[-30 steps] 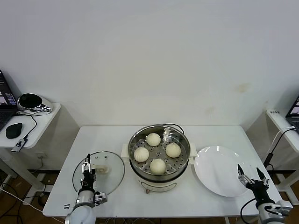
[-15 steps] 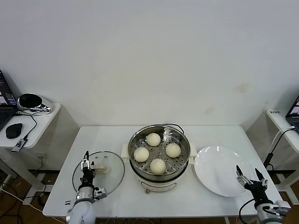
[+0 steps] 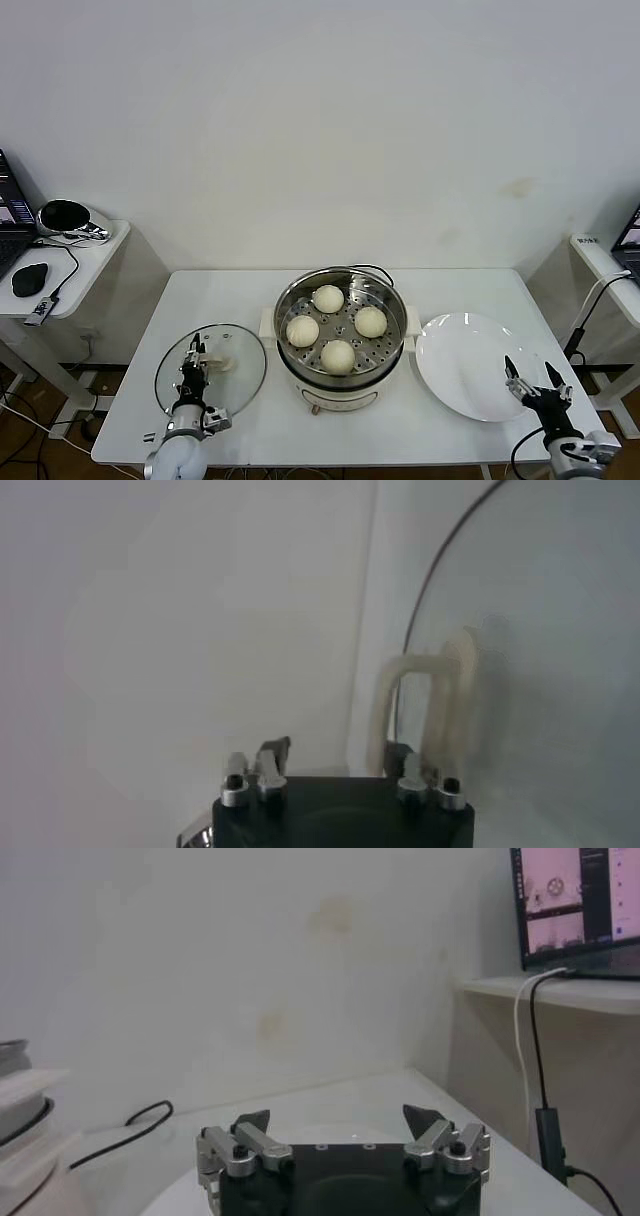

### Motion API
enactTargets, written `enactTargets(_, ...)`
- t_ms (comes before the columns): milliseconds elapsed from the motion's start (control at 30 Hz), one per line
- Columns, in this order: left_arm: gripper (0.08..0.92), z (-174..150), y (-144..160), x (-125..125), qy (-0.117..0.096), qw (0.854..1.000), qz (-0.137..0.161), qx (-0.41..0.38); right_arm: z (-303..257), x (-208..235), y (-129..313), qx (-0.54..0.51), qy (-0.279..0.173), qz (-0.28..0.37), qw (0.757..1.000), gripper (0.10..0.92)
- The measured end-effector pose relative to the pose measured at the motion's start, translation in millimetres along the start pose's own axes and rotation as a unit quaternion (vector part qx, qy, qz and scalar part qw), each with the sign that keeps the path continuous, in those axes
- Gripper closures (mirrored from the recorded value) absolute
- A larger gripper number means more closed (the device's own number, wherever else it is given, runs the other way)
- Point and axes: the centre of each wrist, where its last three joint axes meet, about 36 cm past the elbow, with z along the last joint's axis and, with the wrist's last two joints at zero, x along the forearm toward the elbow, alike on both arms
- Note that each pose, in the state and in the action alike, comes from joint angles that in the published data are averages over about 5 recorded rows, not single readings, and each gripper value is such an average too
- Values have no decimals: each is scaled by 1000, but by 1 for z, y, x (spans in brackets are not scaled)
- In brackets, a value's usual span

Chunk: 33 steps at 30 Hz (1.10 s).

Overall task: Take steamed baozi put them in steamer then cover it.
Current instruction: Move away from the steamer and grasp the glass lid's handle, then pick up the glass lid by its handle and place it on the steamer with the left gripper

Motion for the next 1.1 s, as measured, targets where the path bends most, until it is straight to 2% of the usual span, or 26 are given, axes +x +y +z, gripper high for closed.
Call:
enactTargets(233, 784, 0, -2, 3, -5, 1000, 4, 1, 0, 0, 1, 0, -1, -1, 1000, 200)
enactTargets(333, 840, 0, 0, 5, -5, 1000, 4, 1, -1, -1, 2, 0, -3, -1, 1000, 200)
enactTargets(667, 849, 7, 29, 15, 15, 1000, -6, 7, -9, -4, 8, -2, -4, -4, 1000, 200)
enactTargets(1100, 849, 8, 127, 8, 79, 994, -72, 13, -23, -4, 24, 2, 2, 4, 1000, 200)
